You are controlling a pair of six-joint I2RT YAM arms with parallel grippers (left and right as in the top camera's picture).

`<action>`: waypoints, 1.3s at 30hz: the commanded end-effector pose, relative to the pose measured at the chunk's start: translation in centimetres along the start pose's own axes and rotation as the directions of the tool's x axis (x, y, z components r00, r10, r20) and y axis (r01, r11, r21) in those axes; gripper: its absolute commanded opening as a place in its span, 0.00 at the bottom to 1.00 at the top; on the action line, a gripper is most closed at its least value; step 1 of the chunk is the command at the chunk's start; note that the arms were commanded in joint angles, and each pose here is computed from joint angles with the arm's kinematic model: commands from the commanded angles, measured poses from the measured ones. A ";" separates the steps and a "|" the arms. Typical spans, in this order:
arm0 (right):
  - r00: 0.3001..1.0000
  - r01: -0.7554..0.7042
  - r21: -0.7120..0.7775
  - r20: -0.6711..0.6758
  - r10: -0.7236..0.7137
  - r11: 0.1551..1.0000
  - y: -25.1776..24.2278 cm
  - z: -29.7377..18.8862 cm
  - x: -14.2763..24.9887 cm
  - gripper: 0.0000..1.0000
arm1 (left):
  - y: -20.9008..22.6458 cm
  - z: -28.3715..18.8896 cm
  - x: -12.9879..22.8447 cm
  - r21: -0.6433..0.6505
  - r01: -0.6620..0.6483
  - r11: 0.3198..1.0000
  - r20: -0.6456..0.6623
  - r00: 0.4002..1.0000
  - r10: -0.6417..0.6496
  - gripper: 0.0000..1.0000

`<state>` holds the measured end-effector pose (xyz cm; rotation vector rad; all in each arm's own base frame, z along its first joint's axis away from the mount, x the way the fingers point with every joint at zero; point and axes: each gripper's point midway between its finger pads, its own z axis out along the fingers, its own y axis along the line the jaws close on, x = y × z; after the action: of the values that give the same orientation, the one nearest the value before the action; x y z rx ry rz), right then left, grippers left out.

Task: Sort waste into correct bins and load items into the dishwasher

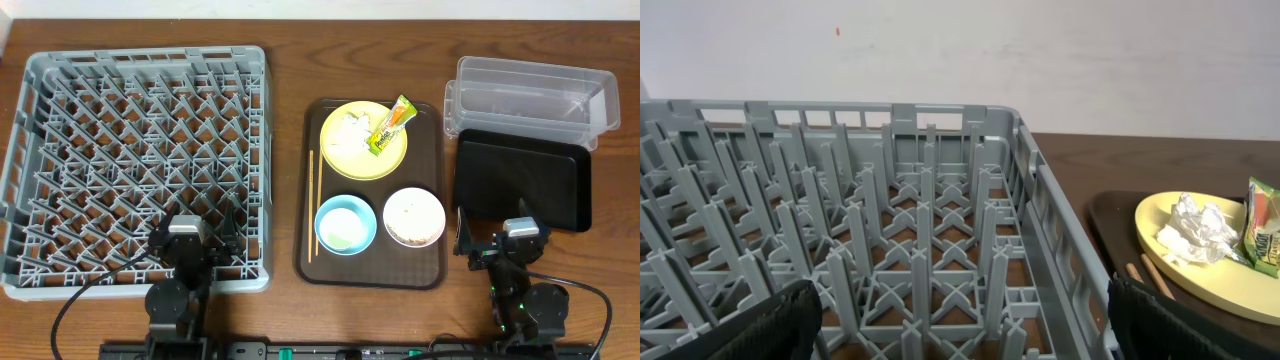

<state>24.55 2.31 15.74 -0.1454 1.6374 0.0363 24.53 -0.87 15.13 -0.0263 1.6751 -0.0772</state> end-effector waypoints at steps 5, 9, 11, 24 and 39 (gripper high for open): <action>1.000 -0.011 -0.012 0.000 0.011 1.000 0.3 0.0 0.0 0.99 | 0.2 0.0 1.2 -0.014 -0.007 1.000 -0.040 0.999 0.007 0.93; 1.000 -0.012 -0.013 0.000 0.012 1.000 0.3 0.0 0.0 0.99 | 0.2 0.0 1.2 -0.014 -0.004 1.000 -0.039 0.999 0.004 0.93; 1.000 -0.012 -0.012 0.000 0.012 1.000 0.3 0.0 0.0 0.99 | 0.2 0.0 1.2 -0.015 0.022 1.000 -0.040 0.999 -0.023 0.93; 0.996 -0.095 0.012 0.001 0.095 0.995 -0.2 0.0 -0.1 0.99 | 0.2 -0.2 0.2 -0.017 0.091 0.996 -0.031 0.995 -0.092 0.94; 0.985 -0.096 0.042 -0.139 0.101 0.994 -0.8 0.0 -2.9 0.99 | 0.1 1.5 -1.6 -0.048 0.078 0.996 -0.235 0.968 -0.088 0.94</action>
<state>24.51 1.72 16.77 -0.0546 1.7842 0.0688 25.46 -0.77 14.45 -0.1135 1.9096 -0.1176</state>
